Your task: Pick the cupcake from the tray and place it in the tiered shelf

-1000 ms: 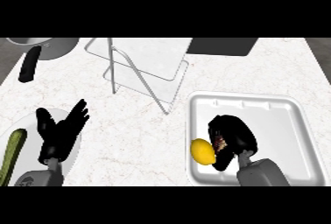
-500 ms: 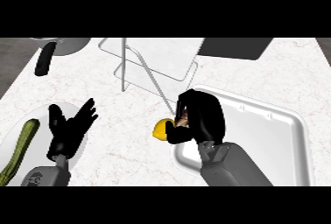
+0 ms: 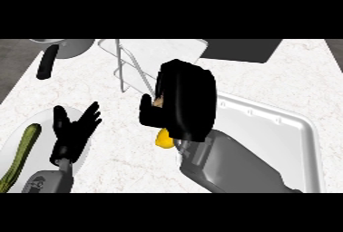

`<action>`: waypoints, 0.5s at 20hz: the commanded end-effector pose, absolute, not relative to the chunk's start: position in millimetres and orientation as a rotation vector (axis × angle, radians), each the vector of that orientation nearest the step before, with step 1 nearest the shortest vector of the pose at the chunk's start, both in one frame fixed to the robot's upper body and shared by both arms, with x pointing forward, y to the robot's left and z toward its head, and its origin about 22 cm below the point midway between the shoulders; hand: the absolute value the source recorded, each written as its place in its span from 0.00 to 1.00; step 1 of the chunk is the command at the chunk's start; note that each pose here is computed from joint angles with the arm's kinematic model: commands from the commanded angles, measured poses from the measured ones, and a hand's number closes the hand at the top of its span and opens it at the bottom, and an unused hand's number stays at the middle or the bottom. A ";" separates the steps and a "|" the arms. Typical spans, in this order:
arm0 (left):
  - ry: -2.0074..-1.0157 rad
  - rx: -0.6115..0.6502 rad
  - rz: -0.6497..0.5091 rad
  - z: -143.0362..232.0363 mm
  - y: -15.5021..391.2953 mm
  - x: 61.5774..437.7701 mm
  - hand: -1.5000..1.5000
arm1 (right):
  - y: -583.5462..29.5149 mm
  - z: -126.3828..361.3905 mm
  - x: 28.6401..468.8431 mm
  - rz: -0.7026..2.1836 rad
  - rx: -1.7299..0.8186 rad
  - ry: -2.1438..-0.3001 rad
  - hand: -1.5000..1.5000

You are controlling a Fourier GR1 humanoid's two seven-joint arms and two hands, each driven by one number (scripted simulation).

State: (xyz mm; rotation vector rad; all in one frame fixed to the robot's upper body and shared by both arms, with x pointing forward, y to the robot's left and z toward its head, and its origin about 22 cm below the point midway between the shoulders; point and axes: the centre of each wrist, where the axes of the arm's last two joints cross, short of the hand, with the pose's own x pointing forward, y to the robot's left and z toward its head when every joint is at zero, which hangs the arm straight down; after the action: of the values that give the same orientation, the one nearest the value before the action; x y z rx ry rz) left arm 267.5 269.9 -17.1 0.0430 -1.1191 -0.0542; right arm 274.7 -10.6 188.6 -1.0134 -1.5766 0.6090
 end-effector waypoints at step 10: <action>-1.089 0.046 -0.042 -24.6 281.4 264.0 0.50 | 31.0 313.1 291.8 0.285 -1.148 -1.495 1.00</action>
State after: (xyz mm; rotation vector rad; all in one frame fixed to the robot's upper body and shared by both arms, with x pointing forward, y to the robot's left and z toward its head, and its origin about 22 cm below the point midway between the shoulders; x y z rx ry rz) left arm 268.3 275.8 -17.4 0.0496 -1.1226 -0.0478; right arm 292.5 16.8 277.8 -1.1308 -1.6699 0.4655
